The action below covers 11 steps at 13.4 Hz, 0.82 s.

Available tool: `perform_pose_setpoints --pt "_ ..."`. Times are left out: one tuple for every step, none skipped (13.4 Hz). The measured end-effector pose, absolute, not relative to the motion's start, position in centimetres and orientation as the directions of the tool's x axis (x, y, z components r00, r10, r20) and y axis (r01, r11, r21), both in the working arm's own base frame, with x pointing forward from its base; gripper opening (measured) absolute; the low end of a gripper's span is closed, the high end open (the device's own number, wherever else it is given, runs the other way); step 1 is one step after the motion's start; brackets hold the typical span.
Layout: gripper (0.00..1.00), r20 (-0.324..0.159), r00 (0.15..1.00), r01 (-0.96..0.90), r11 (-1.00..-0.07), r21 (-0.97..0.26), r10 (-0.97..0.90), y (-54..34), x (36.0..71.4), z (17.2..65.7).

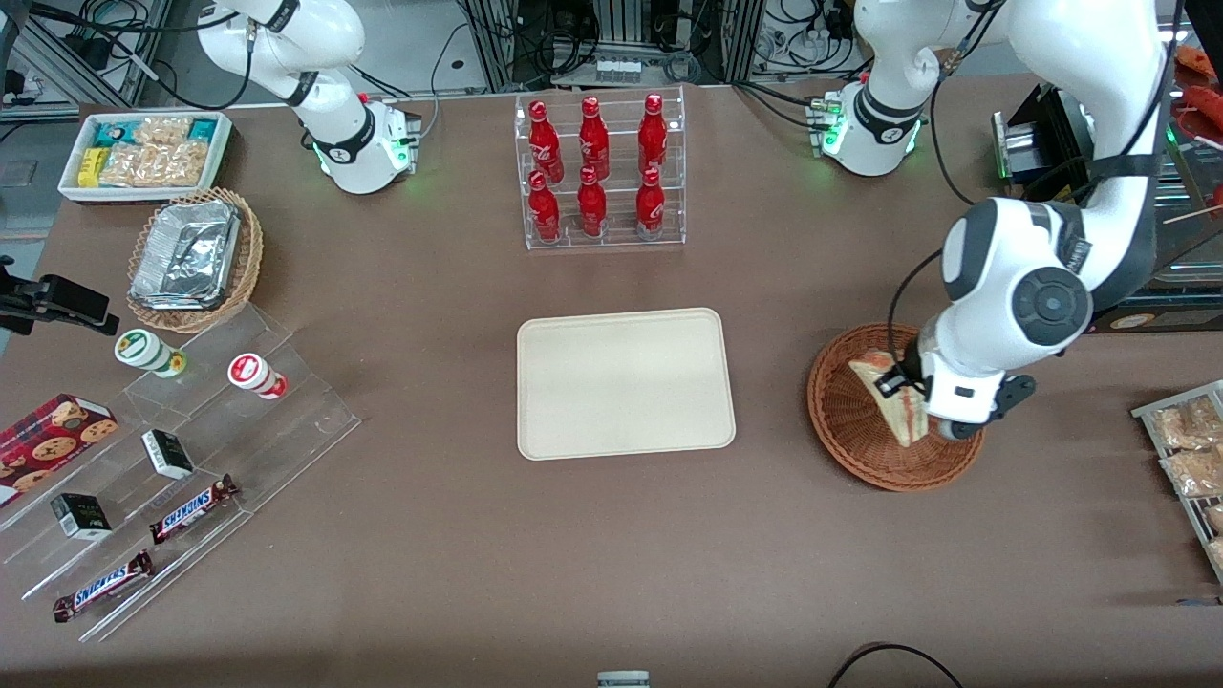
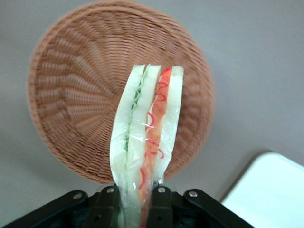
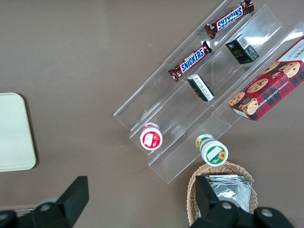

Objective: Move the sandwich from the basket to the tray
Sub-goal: 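Lift the sandwich and carry it over the cream tray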

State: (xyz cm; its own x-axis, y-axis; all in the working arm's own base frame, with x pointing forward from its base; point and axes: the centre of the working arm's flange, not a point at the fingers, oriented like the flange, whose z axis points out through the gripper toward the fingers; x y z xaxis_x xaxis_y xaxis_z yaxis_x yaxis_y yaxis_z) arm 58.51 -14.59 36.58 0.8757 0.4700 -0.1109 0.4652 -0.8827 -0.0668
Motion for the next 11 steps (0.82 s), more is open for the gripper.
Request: perform_pose_setpoints --pt "0.19 -0.111 0.895 0.428 -0.902 -0.065 0.433 -17.1 58.1 36.5" --pt "0.19 -0.113 0.912 0.390 -0.919 -0.064 0.395 -19.6 57.7 36.2" --pt "0.19 -0.117 0.925 0.356 -0.932 -0.064 0.361 -21.9 57.4 35.7" --pt "0.19 -0.122 0.937 0.322 -0.944 -0.064 0.328 -24.1 57.1 35.1" --pt "0.19 -0.125 0.948 0.287 -0.956 -0.061 0.292 -26.6 56.9 34.3" --pt "0.19 -0.127 0.958 0.253 -0.966 -0.057 0.259 -29.1 56.9 33.6" --pt "0.19 -0.128 0.965 0.223 -0.974 -0.051 0.228 -31.4 56.9 32.9" --pt "0.19 -0.127 0.971 0.197 -0.980 -0.043 0.201 -33.7 56.9 32.4" --pt "0.19 -0.126 0.976 0.176 -0.984 -0.034 0.179 -35.8 56.7 31.9" --pt "0.19 -0.127 0.977 0.167 -0.986 -0.025 0.168 -37.7 56.5 31.5" --pt "0.19 -0.130 0.978 0.162 -0.987 -0.015 0.163 -39.6 56.1 31.2"
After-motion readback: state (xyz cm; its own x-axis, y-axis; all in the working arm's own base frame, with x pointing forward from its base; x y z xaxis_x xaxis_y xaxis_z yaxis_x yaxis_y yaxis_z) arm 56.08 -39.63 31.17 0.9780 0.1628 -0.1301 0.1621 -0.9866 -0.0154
